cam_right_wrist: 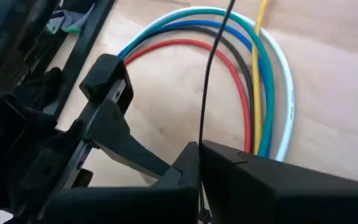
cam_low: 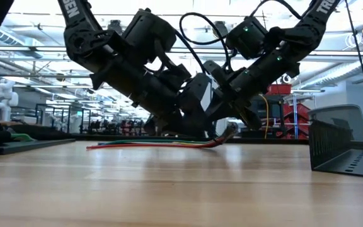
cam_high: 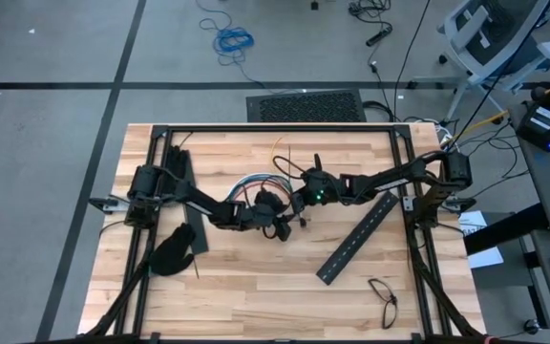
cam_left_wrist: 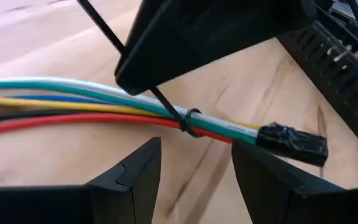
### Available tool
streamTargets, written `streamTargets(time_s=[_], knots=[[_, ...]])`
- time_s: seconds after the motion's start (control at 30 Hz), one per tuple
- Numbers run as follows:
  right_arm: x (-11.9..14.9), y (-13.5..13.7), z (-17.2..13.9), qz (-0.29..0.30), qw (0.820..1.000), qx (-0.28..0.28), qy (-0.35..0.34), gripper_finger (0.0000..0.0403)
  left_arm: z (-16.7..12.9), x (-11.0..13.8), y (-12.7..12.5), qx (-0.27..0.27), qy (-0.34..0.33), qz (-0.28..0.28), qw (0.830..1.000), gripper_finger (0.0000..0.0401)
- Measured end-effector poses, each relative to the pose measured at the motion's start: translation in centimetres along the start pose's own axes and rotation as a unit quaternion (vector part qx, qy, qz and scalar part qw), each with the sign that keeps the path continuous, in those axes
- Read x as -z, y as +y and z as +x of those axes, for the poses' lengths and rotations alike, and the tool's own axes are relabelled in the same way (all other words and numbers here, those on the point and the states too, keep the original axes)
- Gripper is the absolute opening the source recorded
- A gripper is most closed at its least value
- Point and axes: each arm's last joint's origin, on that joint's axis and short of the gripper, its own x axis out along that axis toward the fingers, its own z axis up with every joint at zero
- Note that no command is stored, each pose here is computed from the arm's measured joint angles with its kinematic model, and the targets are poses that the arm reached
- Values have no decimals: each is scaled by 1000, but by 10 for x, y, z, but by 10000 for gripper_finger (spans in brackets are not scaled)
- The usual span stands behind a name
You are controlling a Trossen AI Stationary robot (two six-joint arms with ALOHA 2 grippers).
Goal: Ziptie cables
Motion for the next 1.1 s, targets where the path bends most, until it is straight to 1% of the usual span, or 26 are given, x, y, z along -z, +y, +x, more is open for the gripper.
streamTargets(time_s=[0.1,0.2,0.37,0.5,0.67,0.83,1.1], knots=[[-2,1,0,1,1000,-6,-5,0,2,-3,2,-1,-3,0,1000,193],[-3,2,0,2,1000,-14,-9,0,3,-6,3,-1,-9,16,1000,191],[-5,4,0,7,999,-28,-18,0,4,-4,3,1,-11,29,1000,162],[-4,5,0,-1,999,-32,-12,0,7,1,5,-3,-4,-5,1000,138],[-3,5,0,-19,999,-30,-9,0,9,3,6,-4,-6,-8,1000,120],[0,2,0,-37,999,-16,3,0,9,1,5,-7,-16,-11,1000,110],[1,1,0,-46,999,-10,8,0,10,-2,9,-15,-28,-30,999,109]])
